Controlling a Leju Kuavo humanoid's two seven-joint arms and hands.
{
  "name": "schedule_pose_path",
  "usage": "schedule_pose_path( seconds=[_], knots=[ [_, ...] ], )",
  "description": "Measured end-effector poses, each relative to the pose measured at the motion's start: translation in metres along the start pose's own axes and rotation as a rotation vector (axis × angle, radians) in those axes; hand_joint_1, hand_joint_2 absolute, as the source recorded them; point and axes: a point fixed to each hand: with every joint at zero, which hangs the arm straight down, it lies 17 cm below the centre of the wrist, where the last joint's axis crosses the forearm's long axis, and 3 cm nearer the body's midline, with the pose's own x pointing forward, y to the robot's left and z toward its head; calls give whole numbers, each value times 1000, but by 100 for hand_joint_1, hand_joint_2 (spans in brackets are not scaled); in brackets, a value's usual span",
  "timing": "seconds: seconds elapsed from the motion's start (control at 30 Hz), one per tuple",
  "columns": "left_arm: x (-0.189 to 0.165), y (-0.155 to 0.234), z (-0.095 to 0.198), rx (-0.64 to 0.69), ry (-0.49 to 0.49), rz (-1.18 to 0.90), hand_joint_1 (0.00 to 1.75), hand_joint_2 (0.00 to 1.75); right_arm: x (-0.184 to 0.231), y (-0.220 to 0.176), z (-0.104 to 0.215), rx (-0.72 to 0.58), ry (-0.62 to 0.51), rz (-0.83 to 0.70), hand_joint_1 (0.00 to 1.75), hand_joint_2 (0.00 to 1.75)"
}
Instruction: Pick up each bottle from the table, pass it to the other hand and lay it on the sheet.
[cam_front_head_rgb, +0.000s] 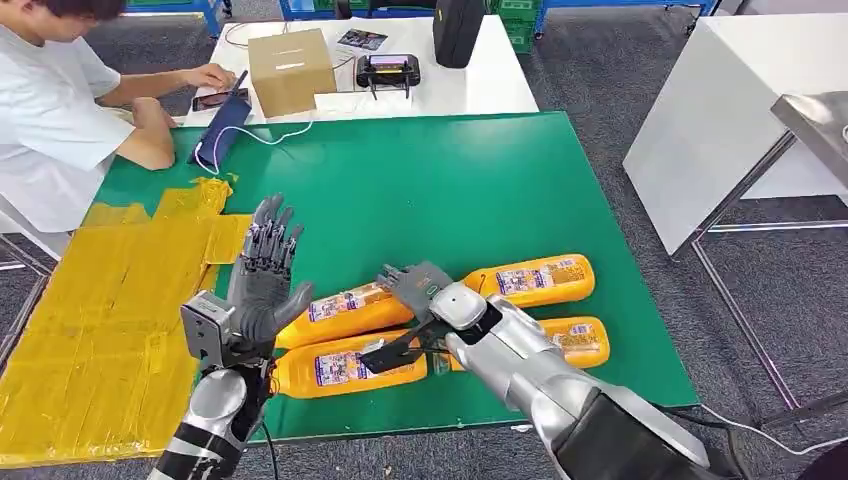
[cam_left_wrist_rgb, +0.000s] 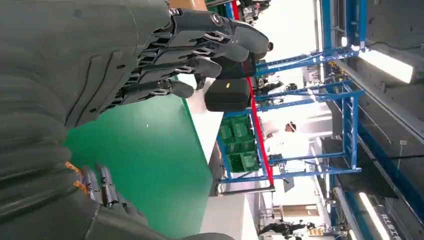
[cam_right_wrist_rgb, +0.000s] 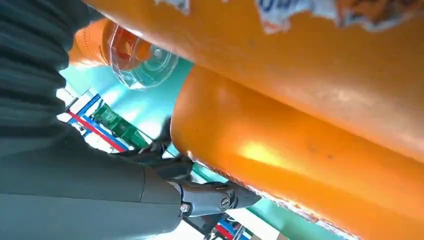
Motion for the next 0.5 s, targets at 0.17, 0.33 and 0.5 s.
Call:
schedule_pose_path(
  seconds=[0.17,0.33,0.5],
  knots=[
    [-1,0,1,0,3,0,0,175,0,0,0,1,0,0,0,175],
    [-1,0,1,1,5,0,0,175,0,0,0,5,3,0,0,175],
    [-2,3,1,7,7,-2,0,175,1,0,0,5,3,0,0,175]
  ],
)
